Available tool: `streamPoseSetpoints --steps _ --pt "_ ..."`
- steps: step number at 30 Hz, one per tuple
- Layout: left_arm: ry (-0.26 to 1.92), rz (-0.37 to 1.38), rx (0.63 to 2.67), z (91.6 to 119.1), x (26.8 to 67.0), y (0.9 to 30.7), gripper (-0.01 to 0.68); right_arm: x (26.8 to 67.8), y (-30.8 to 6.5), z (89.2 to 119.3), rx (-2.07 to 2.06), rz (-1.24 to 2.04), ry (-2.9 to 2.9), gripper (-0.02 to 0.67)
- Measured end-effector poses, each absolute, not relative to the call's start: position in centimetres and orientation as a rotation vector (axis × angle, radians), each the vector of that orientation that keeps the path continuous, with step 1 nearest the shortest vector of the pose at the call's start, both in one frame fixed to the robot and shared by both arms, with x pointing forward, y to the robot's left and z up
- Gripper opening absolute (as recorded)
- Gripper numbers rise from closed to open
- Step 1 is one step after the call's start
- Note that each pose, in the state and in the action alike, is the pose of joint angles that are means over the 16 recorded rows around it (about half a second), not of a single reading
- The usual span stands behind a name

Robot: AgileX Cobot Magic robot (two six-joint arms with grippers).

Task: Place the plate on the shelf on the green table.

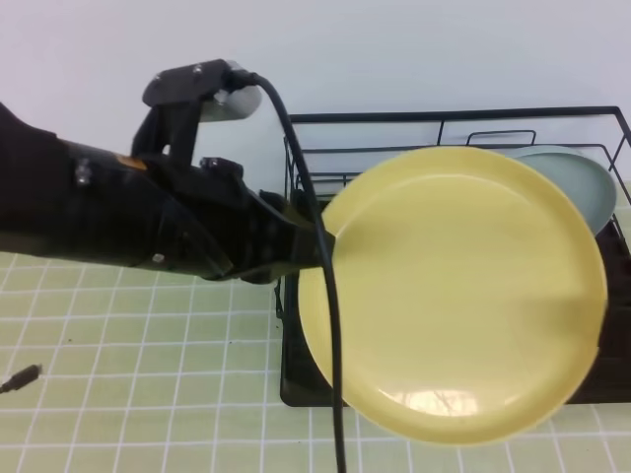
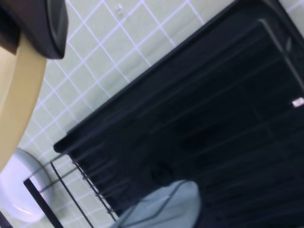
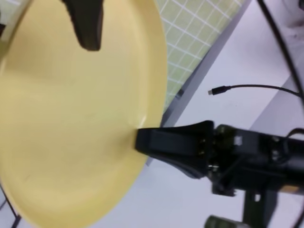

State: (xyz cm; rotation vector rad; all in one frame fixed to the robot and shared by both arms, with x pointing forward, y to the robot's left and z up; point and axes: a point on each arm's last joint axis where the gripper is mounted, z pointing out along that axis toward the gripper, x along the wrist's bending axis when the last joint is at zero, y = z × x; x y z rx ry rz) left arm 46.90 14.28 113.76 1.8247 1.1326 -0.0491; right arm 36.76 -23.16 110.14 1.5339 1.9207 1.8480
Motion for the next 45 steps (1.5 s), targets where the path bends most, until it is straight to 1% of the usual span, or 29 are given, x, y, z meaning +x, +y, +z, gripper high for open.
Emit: streamPoseSetpoints --steps 3,6,8,12,15,17,19,23,29,31,33,35,38,45 --pt "1.120 -0.061 1.827 113.8 46.6 13.8 0.006 37.5 -23.1 109.8 1.576 1.848 1.926 0.362" --pt "1.111 -0.070 1.832 113.8 46.4 13.5 0.006 38.4 -22.9 109.3 1.604 1.855 1.952 0.370" --pt "1.109 -0.075 1.835 113.8 46.3 13.4 0.006 39.0 -22.8 108.9 1.613 1.866 1.979 0.354" --pt "1.107 -0.083 1.840 113.8 46.2 13.3 0.009 40.2 -22.4 108.3 1.593 1.905 2.032 0.296" --pt "1.110 -0.090 1.839 113.8 46.2 13.3 0.031 40.8 -22.1 108.0 1.530 1.949 2.062 0.250" --pt "1.115 -0.097 1.833 113.8 46.2 13.3 0.063 41.2 -22.0 108.0 1.464 1.977 2.072 0.219" --pt "1.121 -0.106 1.822 113.9 46.2 13.3 0.110 41.6 -21.9 107.9 1.377 1.988 2.075 0.186" --pt "1.134 -0.142 1.779 114.1 46.1 13.1 0.238 42.3 -22.1 107.9 1.182 1.940 2.045 0.129" --pt "1.137 -0.195 1.714 114.7 46.0 12.9 0.446 43.8 -23.0 108.4 0.902 1.676 1.945 0.110" --pt "1.133 -0.210 1.695 114.9 45.9 12.9 0.501 44.4 -23.5 108.8 0.811 1.551 1.917 0.104" --pt "1.125 -0.221 1.682 115.1 45.7 12.8 0.542 44.9 -23.9 109.3 0.713 1.415 1.901 0.099" --pt "1.114 -0.230 1.673 115.4 45.5 12.8 0.567 45.5 -24.3 109.8 0.611 1.278 1.897 0.095" --pt "1.096 -0.232 1.676 115.6 45.2 12.9 0.582 46.3 -24.7 110.9 0.455 1.099 1.906 0.094" --pt "1.061 -0.240 1.704 116.1 44.3 13.2 0.568 48.4 -24.8 113.8 0.129 0.803 1.991 0.093"
